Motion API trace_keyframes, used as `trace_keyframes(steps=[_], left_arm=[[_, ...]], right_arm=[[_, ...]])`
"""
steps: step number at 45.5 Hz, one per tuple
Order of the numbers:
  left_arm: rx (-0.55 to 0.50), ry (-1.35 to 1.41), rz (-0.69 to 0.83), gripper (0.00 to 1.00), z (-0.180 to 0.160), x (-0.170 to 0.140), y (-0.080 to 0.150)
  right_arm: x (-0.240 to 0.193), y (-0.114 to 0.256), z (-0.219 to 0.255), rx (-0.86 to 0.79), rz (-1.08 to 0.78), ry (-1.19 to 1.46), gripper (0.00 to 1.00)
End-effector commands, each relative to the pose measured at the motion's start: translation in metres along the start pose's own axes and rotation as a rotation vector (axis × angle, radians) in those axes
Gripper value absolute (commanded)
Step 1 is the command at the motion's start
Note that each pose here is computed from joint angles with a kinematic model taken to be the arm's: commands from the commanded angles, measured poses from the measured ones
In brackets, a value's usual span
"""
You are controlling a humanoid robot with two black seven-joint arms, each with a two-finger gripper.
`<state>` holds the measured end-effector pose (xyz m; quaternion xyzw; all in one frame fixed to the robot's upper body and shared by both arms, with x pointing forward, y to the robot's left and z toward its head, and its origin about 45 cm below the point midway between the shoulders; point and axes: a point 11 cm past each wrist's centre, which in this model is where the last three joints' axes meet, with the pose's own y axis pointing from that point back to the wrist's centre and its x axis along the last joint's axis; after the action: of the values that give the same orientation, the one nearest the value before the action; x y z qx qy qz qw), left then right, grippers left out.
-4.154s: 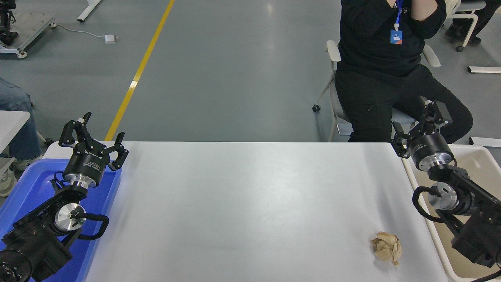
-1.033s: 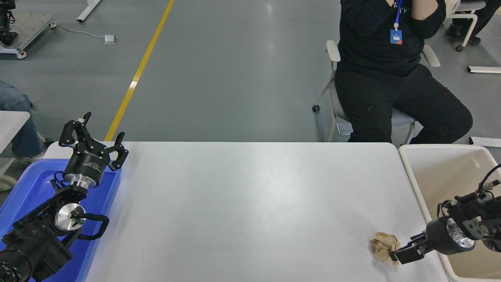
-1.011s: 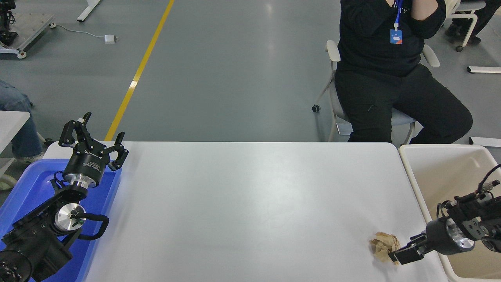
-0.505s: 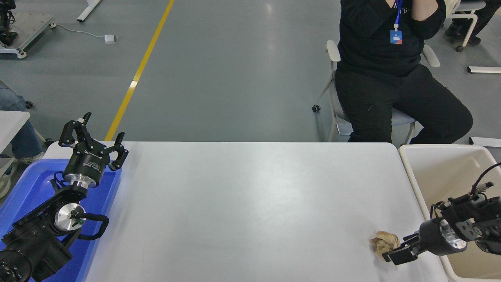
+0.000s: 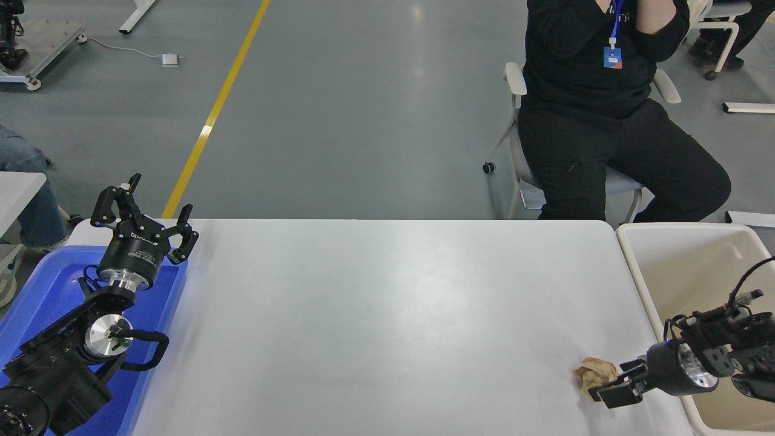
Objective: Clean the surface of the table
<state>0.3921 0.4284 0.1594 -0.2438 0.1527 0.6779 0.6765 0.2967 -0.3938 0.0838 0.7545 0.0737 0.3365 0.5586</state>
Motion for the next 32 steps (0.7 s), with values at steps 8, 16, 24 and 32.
trace_keyframes(steps=[8, 16, 24, 32], left_arm=[[0.000, 0.000, 0.000, 1.00, 0.000, 0.000, 0.000], [0.000, 0.000, 0.000, 1.00, 0.000, 0.000, 0.000], [0.000, 0.001, 0.000, 1.00, -0.001, 0.000, 0.000], [0.000, -0.001, 0.001, 1.00, 0.000, 0.001, 0.000]], right_arm=[[-0.004, -0.006, 0.002, 0.016, 0.010, 0.023, 0.00], [0.006, -0.002, 0.008, 0.008, 0.056, 0.013, 0.00], [0.039, 0.006, 0.005, 0.050, 0.213, -0.051, 0.00], [0.076, 0.016, -0.003, 0.115, 0.348, -0.071, 0.00]])
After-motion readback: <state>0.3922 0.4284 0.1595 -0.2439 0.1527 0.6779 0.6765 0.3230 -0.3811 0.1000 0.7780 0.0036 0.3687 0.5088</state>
